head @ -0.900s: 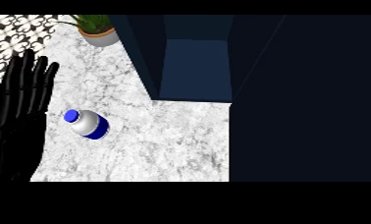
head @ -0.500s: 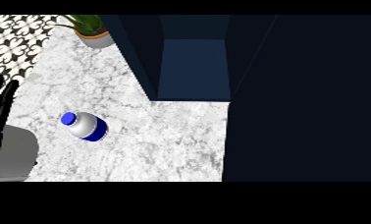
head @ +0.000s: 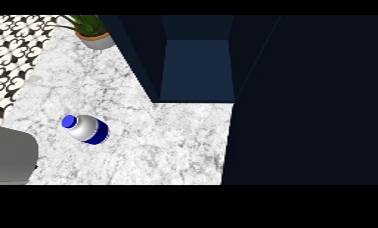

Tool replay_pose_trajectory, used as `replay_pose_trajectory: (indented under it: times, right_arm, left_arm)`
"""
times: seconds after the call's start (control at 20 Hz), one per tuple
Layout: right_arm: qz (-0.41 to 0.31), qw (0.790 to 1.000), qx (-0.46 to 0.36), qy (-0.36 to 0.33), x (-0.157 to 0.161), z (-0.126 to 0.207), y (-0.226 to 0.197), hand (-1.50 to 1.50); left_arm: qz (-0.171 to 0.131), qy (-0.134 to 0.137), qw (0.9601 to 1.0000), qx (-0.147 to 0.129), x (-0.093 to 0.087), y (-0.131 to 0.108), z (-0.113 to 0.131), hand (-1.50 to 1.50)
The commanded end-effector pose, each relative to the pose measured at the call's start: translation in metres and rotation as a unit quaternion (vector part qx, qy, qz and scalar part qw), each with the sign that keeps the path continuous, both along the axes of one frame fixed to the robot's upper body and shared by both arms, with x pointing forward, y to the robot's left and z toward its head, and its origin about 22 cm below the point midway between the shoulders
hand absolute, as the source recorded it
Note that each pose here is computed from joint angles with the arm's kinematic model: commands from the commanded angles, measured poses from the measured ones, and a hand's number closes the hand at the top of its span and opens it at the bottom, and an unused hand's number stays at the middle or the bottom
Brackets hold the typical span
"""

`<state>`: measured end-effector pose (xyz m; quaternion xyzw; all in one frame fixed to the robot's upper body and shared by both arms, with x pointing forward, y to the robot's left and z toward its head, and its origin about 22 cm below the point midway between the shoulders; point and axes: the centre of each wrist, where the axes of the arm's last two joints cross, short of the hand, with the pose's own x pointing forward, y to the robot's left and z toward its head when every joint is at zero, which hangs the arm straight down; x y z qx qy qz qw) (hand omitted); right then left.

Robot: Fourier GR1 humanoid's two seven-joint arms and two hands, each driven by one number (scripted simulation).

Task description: Pick up the bottled water, place it into the cabinet and close the cabinet

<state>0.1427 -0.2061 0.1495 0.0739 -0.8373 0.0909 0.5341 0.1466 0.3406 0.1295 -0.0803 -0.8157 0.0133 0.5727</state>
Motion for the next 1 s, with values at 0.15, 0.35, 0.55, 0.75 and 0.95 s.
replay_pose_trajectory:
  times: [0.15, 0.35, 0.55, 0.75, 0.95]
  right_arm:
    - [0.015, 1.000, 0.001, -0.002, -0.027, 0.023, 0.016, -1.50]
    - [0.002, 1.000, -0.002, 0.002, -0.021, 0.029, 0.004, -1.50]
    - [0.004, 1.000, 0.006, 0.002, -0.023, 0.030, 0.017, -1.50]
    - [0.014, 1.000, 0.004, -0.002, -0.024, 0.027, 0.027, -1.50]
    - [0.002, 1.000, 0.007, 0.005, -0.028, 0.034, 0.027, -1.50]
  left_arm:
    - [0.005, 0.031, 0.9995, 0.000, -0.019, 0.023, 0.014, -1.50]
    - [0.009, 0.048, 0.9988, -0.001, -0.027, 0.013, 0.011, -1.50]
    - [0.019, 0.064, 0.9975, 0.025, -0.019, 0.022, -0.008, -1.50]
    - [0.013, 0.073, 0.9957, 0.055, -0.003, 0.016, -0.015, -1.50]
    - [0.016, 0.080, 0.9954, 0.050, 0.009, 0.012, -0.030, -1.50]
